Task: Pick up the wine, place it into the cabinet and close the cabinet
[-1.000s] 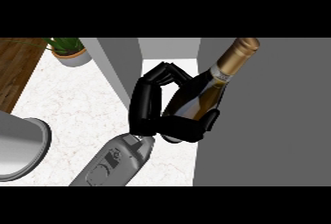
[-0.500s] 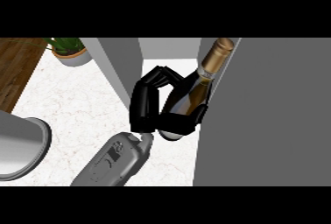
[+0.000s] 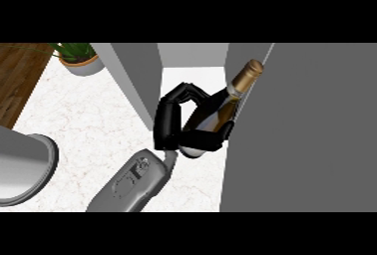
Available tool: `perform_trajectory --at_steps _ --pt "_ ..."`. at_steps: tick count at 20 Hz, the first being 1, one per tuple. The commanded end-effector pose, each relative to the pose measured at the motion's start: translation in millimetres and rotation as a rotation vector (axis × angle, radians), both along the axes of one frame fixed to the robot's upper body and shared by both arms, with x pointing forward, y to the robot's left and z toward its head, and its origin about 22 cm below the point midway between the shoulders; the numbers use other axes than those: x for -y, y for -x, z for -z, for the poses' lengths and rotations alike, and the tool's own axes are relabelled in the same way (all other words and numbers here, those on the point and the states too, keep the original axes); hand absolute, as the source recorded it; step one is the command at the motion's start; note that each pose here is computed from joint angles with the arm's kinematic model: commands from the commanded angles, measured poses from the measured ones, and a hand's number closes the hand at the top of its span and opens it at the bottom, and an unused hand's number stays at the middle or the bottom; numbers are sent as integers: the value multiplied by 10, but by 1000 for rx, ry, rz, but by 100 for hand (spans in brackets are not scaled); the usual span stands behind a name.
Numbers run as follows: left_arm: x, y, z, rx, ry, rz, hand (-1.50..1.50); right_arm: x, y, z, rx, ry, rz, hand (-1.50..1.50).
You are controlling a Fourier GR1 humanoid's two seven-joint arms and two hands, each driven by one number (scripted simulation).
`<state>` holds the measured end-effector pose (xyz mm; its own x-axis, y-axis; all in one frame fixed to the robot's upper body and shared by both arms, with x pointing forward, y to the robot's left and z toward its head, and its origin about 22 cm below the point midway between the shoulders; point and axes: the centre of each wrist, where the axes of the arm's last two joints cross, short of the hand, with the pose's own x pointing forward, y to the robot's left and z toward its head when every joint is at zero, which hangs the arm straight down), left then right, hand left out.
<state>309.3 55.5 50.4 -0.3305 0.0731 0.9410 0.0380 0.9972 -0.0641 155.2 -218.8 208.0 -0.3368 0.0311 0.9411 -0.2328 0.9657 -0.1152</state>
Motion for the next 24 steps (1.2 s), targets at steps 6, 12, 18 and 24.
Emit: perform_trajectory --at_steps 6,12,18,24 --pt "-59 -262 91 26 -27 -79 150 5 157 -81 29 -42 -30 -150" --pt "-258 -263 161 1 22 -89 150 -3 213 55 17 -41 -16 -150" --pt "-445 -639 182 -27 38 -62 150 101 196 -5 38 -50 -54 -150" --pt "-333 -682 123 -82 4 -52 150 143 194 -38 38 -35 -47 -150"
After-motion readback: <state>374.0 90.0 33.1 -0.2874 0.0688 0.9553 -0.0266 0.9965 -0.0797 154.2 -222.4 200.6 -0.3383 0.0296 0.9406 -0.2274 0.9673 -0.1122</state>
